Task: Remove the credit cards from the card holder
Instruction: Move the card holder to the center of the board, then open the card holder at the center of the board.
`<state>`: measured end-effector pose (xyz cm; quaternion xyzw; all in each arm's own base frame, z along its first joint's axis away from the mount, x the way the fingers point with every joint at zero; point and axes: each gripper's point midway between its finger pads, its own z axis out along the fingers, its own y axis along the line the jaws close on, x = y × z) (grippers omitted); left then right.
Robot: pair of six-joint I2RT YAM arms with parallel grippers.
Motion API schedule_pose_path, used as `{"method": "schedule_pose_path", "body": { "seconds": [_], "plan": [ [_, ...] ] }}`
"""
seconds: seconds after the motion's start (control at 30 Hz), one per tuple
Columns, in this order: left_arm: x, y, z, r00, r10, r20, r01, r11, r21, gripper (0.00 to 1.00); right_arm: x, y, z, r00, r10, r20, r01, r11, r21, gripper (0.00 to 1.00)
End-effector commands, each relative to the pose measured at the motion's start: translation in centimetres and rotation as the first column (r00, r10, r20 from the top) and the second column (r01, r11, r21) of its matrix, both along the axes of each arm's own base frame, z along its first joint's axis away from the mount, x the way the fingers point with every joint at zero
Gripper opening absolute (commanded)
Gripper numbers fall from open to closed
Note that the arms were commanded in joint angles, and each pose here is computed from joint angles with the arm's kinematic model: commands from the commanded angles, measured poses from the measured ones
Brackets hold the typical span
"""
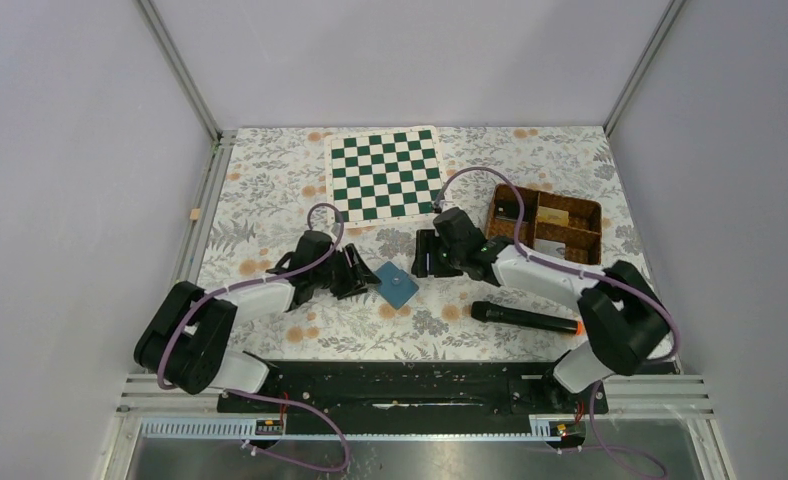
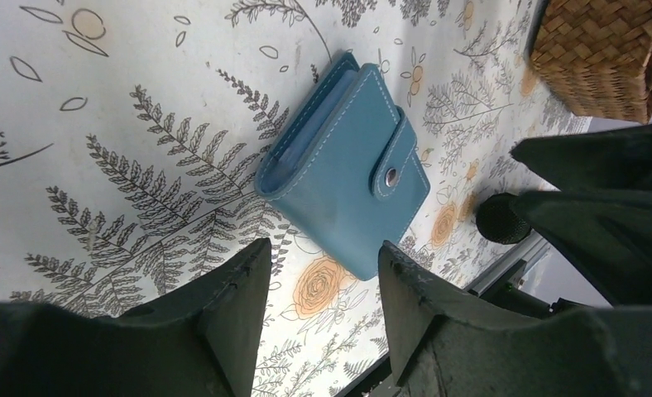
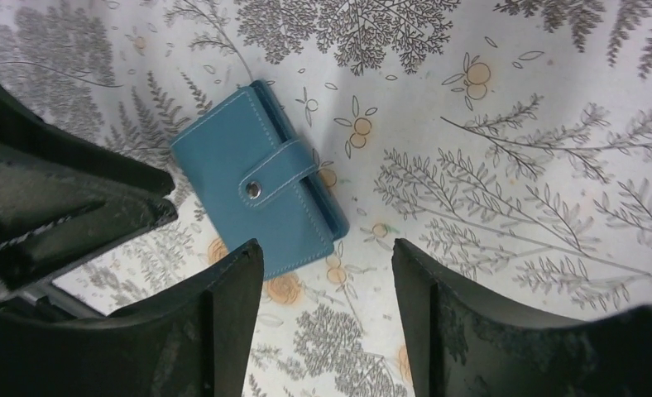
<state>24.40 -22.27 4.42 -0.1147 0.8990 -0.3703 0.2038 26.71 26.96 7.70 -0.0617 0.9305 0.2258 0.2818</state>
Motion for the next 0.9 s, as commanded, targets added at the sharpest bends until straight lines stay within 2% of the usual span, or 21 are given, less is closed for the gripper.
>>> {"method": "schedule_pose_path", "body": {
  "seconds": [0.0,0.13,0.33,0.5,0.67,0.87],
  "plan": [
    [0.9,-0.9,0.8,0.998,-0.040,0.046,0.042,0.999,-0.034,0.50,1.3,1.9,-0.6,0.998,0.055,-0.006,-0.054,0.998,0.031,0.63],
    [1.0,-0.6,0.5,0.997,-0.045,0.058,0.045,0.999,-0.001,0.48,1.3,3.1,-1.8,0.994,0.103,-0.035,-0.101,0.993,0.055,0.58],
    [1.3,-0.4,0.1,0.996,-0.046,0.073,0.045,0.999,0.018,0.46,0.8,4.3,-3.5,0.985,0.156,-0.067,-0.150,0.984,0.092,0.56],
    [1.3,-0.7,-0.4,0.996,-0.059,0.061,0.058,0.998,0.010,0.46,0.0,4.7,-3.8,0.980,0.182,-0.080,-0.170,0.976,0.138,0.46],
    [0.6,-1.4,-0.6,0.995,-0.091,0.048,0.092,0.995,-0.025,0.45,-1.2,4.0,-3.9,0.979,0.184,-0.088,-0.169,0.973,0.154,0.27],
    [-0.4,-2.7,-1.0,0.989,-0.143,0.040,0.144,0.989,-0.041,0.42,-2.5,3.3,-4.1,0.979,0.171,-0.109,-0.149,0.972,0.180,0.24]
  ]
}}
